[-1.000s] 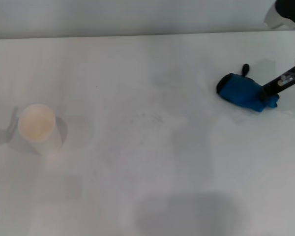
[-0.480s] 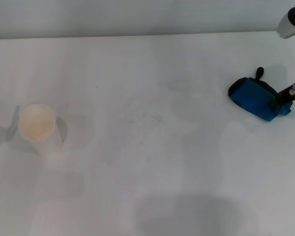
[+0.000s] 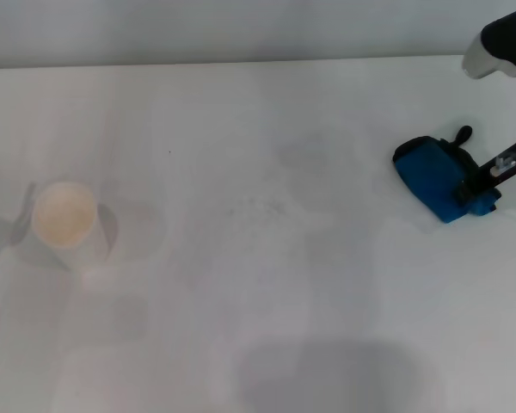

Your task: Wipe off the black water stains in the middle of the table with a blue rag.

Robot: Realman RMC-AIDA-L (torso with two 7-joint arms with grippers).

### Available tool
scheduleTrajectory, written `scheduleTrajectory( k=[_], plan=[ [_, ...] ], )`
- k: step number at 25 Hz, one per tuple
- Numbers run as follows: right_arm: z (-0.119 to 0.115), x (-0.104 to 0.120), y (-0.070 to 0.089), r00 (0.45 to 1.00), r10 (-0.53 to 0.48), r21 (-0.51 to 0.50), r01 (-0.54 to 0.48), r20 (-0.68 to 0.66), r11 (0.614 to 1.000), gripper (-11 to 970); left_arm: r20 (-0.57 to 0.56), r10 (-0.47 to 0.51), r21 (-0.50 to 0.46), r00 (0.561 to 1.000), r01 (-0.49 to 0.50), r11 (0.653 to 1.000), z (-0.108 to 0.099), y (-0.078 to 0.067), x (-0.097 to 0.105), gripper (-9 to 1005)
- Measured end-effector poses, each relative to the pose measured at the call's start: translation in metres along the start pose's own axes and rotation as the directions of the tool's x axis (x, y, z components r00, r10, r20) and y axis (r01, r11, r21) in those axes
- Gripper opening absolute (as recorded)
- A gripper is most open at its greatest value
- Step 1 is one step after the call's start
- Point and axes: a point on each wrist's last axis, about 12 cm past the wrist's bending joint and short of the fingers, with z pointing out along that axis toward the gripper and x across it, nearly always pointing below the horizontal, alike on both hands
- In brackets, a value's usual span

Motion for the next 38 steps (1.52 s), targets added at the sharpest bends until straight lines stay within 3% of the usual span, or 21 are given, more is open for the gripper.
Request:
scheduleTrajectory(
  k=[6,9,17,21,25,30,38],
  plan=[
    [0.002,-0.005,0.002,1.0,0.005,-0.013,-0.004,0.008,1.0,90,-0.009,0.01,0.0,1.0,-0.01,1.0,0.003,0.001,0.0,880],
    [0.001,-0.007,0.002,1.0,0.013,-0.023,-0.012,0.025,1.0,307,-0.015,0.012,-0.003,1.0,-0.012,1.0,0.003,0.003,0.001,880],
    [-0.012,-0.013,-0.002,0.996,0.025,-0.015,-0.024,0.081,1.0,405,-0.024,0.01,-0.011,1.0,-0.011,1.0,0.004,0.004,0.002,880],
    [-0.024,-0.013,-0.017,0.975,0.088,0.003,-0.091,0.203,0.996,441,-0.023,0.01,-0.01,1.0,-0.01,1.0,0.006,0.004,0.001,879],
    [-0.03,-0.008,-0.037,0.912,0.157,-0.008,-0.167,0.379,0.986,439,-0.023,0.009,-0.01,1.0,-0.009,1.0,0.006,0.003,0.001,879],
    [-0.021,0.011,-0.055,0.822,0.159,-0.025,-0.173,0.547,0.985,436,-0.018,0.009,-0.008,1.0,-0.009,1.0,0.008,0.003,0.0,879],
    [0.008,0.051,-0.071,0.584,0.244,-0.12,-0.243,0.775,0.963,431,-0.023,-0.006,-0.047,1.0,0.005,0.999,0.005,0.009,0.001,879]
  ],
)
